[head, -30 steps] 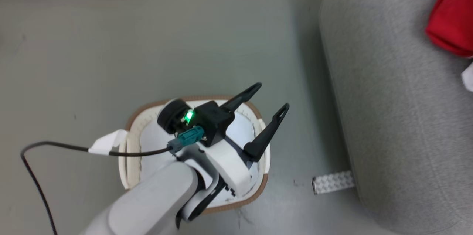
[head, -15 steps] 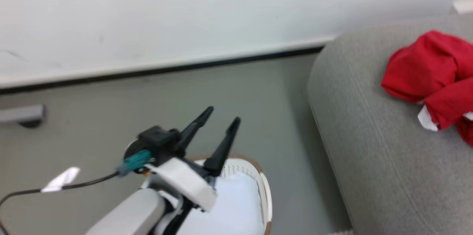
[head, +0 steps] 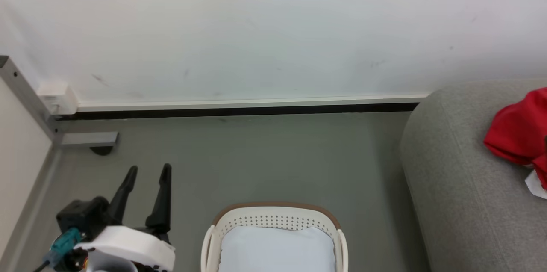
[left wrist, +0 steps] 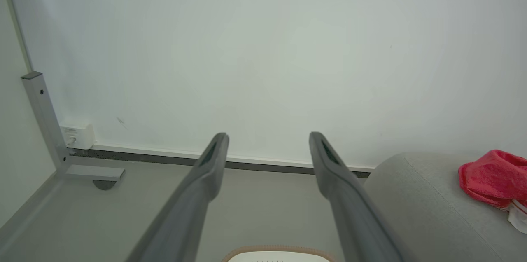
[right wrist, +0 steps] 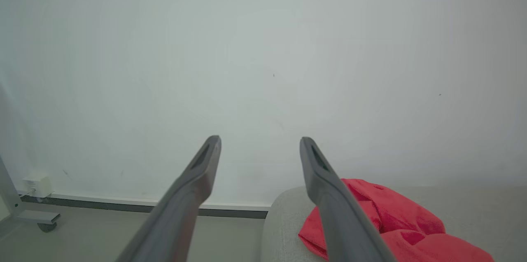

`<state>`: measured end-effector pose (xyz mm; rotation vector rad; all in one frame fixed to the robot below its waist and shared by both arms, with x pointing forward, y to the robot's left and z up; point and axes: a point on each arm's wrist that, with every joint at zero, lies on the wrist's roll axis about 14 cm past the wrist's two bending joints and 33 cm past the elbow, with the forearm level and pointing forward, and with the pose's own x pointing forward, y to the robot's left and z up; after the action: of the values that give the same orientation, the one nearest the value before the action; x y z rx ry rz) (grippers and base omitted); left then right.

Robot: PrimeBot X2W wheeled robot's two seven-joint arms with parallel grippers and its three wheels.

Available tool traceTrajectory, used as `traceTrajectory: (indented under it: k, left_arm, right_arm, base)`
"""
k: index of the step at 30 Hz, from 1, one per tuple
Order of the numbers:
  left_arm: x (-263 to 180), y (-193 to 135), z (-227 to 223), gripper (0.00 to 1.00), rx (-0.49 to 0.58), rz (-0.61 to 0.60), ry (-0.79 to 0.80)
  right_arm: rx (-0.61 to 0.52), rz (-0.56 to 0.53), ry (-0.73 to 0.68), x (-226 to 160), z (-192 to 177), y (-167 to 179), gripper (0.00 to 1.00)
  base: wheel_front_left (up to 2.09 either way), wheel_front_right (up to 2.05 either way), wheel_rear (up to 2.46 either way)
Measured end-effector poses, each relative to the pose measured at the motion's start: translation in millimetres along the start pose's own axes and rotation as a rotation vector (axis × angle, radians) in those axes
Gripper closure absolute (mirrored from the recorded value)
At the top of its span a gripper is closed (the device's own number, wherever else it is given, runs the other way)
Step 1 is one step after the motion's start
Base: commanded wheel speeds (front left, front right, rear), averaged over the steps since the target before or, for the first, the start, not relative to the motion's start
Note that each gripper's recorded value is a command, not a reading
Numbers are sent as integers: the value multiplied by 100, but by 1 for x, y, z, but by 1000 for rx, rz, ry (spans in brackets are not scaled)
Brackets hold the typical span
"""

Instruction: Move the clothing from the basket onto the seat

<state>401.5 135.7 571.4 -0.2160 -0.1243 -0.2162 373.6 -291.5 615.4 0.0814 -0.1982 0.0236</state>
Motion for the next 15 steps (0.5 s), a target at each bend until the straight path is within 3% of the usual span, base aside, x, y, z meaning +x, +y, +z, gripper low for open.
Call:
traceTrajectory:
  k: [8, 15]
  left_arm:
    - [-32, 24, -9, 0, 39, 111, -29]
    - [-44, 31, -23, 0, 20, 129, -19]
  right_arm:
    - [160, 3, 41, -32, -71, 66, 0]
    - [155, 20, 102, -44, -98, 79, 0]
  base:
    - [0, 0, 0]
    - [0, 0, 0]
